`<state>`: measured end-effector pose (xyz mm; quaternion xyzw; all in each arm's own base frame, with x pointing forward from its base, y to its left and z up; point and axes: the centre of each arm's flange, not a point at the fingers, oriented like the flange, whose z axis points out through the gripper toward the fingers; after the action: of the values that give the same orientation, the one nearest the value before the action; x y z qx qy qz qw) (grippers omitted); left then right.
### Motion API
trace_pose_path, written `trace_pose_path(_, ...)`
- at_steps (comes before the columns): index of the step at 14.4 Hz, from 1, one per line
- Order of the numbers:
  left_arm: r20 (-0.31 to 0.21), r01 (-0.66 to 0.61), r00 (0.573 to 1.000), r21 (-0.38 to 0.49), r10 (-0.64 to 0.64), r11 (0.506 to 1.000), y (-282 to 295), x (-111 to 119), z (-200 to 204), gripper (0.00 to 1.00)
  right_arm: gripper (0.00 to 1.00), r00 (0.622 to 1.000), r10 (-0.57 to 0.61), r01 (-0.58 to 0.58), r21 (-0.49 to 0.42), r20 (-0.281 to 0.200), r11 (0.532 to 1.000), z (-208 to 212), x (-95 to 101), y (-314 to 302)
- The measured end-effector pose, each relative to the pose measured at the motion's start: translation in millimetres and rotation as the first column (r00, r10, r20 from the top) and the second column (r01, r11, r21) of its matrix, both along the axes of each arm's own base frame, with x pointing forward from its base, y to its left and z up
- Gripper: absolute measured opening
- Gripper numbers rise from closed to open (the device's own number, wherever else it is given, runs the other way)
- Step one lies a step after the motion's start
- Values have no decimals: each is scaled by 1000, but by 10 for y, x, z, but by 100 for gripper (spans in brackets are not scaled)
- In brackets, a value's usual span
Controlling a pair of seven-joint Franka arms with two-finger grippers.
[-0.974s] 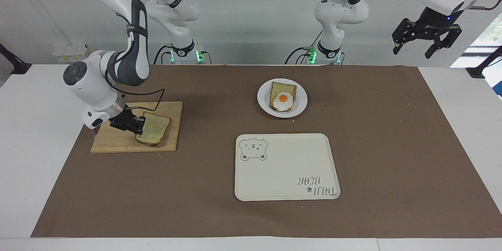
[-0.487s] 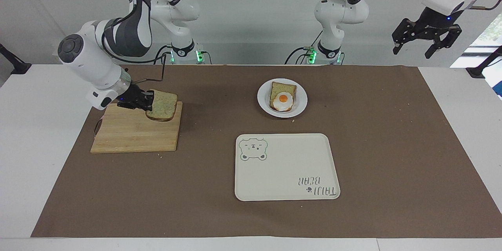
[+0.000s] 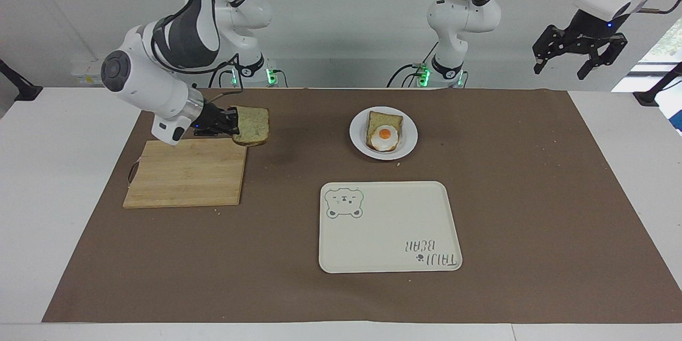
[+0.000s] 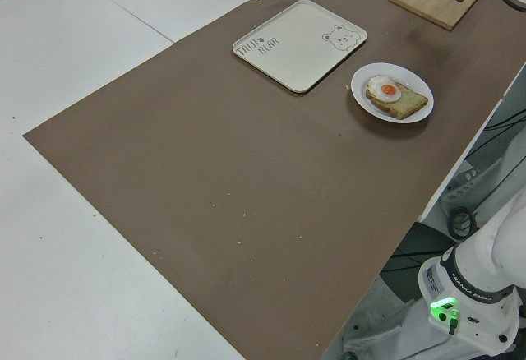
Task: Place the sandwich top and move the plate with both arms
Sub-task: 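Carry the toast slice with the right gripper toward the egg plate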
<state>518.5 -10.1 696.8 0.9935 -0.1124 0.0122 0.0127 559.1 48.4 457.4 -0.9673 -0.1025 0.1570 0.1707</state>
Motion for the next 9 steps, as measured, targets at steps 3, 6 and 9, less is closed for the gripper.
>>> trace_pose_path(3, 0, 0, 1000, 0, 0, 1000, 0, 0, 0, 100, 10, 997, -41, 37, -57, -58, 998, -38, -186, 557)
trace_pose_path(6, 0, 0, 1000, 0, 0, 1000, 0, 0, 0, 100, 10, 995, -66, 62, -65, -70, 996, -18, -387, 1097)
trace_pose_path(9, 0, 0, 1000, 0, 0, 1000, 0, 0, 0, 100, 10, 994, -100, 97, -70, -46, 993, 0, -503, 1537)
